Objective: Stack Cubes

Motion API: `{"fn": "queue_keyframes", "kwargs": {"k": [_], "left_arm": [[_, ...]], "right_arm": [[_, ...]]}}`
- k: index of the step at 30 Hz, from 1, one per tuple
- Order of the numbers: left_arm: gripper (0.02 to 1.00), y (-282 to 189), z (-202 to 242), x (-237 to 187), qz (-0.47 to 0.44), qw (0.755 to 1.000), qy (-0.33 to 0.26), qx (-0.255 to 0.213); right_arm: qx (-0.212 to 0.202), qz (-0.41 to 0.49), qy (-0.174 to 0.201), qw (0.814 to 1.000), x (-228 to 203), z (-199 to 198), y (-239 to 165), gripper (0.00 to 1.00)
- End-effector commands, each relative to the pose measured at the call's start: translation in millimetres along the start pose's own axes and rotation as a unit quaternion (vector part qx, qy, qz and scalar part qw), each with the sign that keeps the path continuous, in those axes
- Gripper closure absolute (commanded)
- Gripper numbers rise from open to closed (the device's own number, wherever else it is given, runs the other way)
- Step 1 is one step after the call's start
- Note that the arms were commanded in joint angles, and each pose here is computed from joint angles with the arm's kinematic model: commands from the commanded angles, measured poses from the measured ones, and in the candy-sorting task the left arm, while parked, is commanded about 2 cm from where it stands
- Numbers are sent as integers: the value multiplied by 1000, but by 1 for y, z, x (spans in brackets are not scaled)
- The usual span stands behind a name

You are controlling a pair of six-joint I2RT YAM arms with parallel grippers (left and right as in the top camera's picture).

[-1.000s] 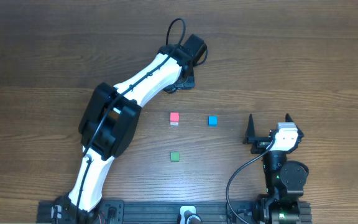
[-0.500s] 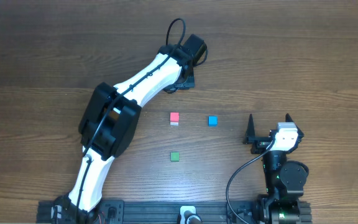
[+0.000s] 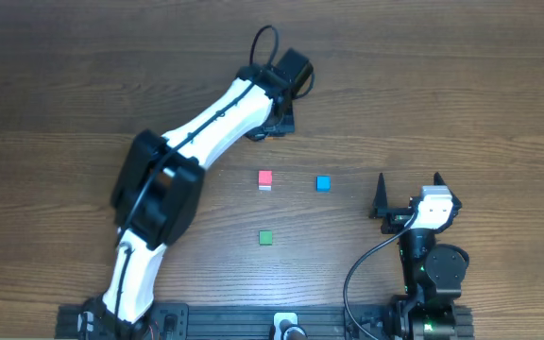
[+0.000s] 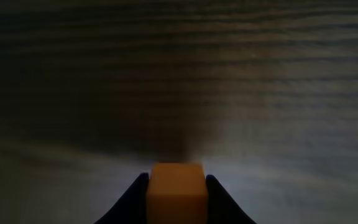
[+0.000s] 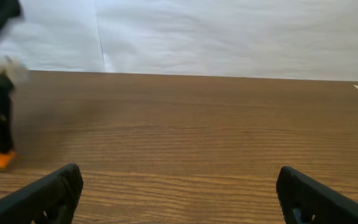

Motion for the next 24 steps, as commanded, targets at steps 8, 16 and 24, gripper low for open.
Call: {"fn": "queue_keyframes", "kwargs": {"k": [8,16,24], "left_arm": [[875,-96,1,-73,-63,998,-10,-8],[877,-67,6,-103,-46,999,-3,2],[877,-56,4,-103,-41,999,-1,5]], "right_arm": [[-6,-1,-1,1000,-2,-2,0,9],[-6,-1,-1,1000,-2,-2,0,7],[-6,-1,-1,1000,-2,-2,0,7]]}}
Point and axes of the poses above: each gripper's point midway between its finger pads, its own y axis out along the fingers, its own z axis along the line the jaws close on, x = y × z, the point moved 10 cm from there along -y, back along the fingers, and after that the axes turned 8 degrees about y, right-handed, at the moved point
